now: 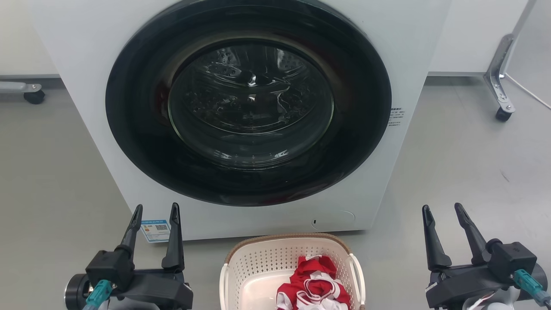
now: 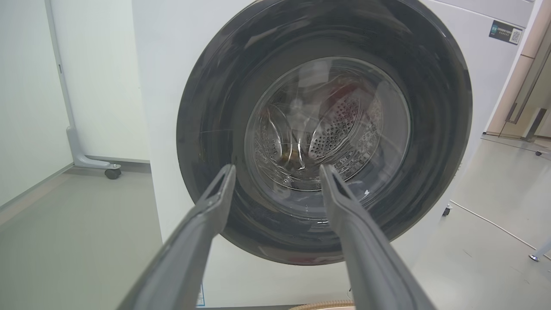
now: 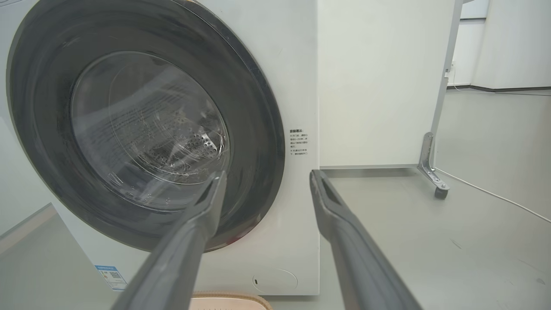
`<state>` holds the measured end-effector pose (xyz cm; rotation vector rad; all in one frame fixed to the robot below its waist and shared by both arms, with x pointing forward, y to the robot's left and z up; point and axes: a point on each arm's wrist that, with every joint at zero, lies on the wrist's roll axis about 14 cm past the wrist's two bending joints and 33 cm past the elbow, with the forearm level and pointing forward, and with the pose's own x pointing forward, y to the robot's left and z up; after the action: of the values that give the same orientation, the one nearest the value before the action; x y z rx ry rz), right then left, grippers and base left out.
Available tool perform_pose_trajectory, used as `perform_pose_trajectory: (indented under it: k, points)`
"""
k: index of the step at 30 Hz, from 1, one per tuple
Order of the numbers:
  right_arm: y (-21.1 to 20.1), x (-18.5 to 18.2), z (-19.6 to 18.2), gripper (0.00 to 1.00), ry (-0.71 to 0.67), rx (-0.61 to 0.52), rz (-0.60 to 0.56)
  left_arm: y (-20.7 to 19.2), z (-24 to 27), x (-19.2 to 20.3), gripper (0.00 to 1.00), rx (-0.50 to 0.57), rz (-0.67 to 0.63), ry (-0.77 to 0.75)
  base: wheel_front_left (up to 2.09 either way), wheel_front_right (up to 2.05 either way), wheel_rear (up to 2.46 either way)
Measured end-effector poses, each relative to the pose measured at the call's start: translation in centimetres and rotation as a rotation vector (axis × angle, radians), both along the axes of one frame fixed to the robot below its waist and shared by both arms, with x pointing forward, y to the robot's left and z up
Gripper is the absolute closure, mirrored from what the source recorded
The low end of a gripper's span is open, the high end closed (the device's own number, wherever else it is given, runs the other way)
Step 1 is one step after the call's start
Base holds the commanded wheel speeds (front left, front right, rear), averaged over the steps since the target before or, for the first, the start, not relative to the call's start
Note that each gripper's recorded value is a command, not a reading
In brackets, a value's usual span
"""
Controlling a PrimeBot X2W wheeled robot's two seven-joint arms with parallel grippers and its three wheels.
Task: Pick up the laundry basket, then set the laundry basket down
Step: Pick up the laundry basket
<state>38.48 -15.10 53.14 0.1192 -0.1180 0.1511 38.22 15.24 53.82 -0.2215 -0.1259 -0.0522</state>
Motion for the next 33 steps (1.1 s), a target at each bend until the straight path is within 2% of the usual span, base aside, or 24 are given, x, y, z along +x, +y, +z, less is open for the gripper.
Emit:
perform_pose_trajectory:
  k: [21,33]
  points:
    - [0.9,0.8,-1.5,0.00,0.035,-0.010,0.036,0.0,-2.0,0.7,0.00,0.008,-0.002,0.069,0.00,0.00,0.00]
    - [1.4,4.4,-3.4,0.00,0.079,-0.007,0.054,-0.8,-3.7,4.2,0.00,0.024,-0.024,0.112,0.00,0.00,0.00]
